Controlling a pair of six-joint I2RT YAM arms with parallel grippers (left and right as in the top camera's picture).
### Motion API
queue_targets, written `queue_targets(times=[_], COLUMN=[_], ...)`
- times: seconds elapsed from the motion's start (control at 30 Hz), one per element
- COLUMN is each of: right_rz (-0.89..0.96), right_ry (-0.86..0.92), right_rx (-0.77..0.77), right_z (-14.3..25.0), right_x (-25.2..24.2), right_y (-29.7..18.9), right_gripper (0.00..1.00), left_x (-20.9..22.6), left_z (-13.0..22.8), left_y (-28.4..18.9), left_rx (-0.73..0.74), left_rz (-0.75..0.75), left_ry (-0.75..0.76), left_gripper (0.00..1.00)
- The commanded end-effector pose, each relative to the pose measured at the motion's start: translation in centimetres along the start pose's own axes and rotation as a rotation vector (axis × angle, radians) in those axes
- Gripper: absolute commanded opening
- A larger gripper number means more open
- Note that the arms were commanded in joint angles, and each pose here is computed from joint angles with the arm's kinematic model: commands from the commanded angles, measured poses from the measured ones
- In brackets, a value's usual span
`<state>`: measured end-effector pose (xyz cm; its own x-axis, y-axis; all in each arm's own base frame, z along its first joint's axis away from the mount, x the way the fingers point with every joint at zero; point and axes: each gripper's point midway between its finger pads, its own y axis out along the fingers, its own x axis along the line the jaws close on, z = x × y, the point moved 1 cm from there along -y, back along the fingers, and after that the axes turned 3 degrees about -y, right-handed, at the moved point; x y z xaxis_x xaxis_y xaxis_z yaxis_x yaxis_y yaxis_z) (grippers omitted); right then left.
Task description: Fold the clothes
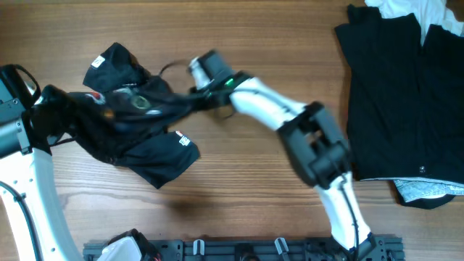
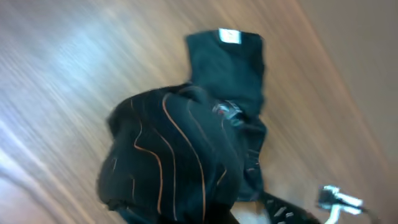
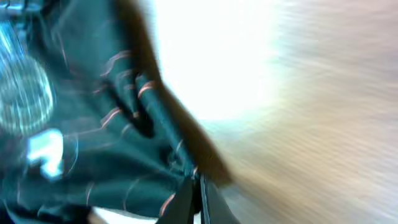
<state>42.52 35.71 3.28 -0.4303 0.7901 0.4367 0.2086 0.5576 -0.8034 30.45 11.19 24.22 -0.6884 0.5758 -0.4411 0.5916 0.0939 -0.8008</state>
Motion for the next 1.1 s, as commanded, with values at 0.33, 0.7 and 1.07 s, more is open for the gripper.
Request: queue_targets(times=[0.33,0.7,1.07], right_rz=[0.217,0.099,0.087], right_ry=[0.333,0.187,0.163], right_rx=[-0.278,0.315,0.29], right_z=[-4.8,9.0,10.6], right_x=[-21.6,-8.5,-6.2], right_y=[-28.3,-14.6,-9.2], right_gripper=[0.91,0.94,0.32], left_x=[-16.4,-0.3,7.1], left_z=[26.1,12.0,18.1], left_y=[3.1,8.8,14.6], left_rx=[0.588,0.352,0.484], left_rz=[0.368,-0.254,-0.203], left_ry=[0.647,0.272,0.115], left_gripper=[0.75,0.89,0.86])
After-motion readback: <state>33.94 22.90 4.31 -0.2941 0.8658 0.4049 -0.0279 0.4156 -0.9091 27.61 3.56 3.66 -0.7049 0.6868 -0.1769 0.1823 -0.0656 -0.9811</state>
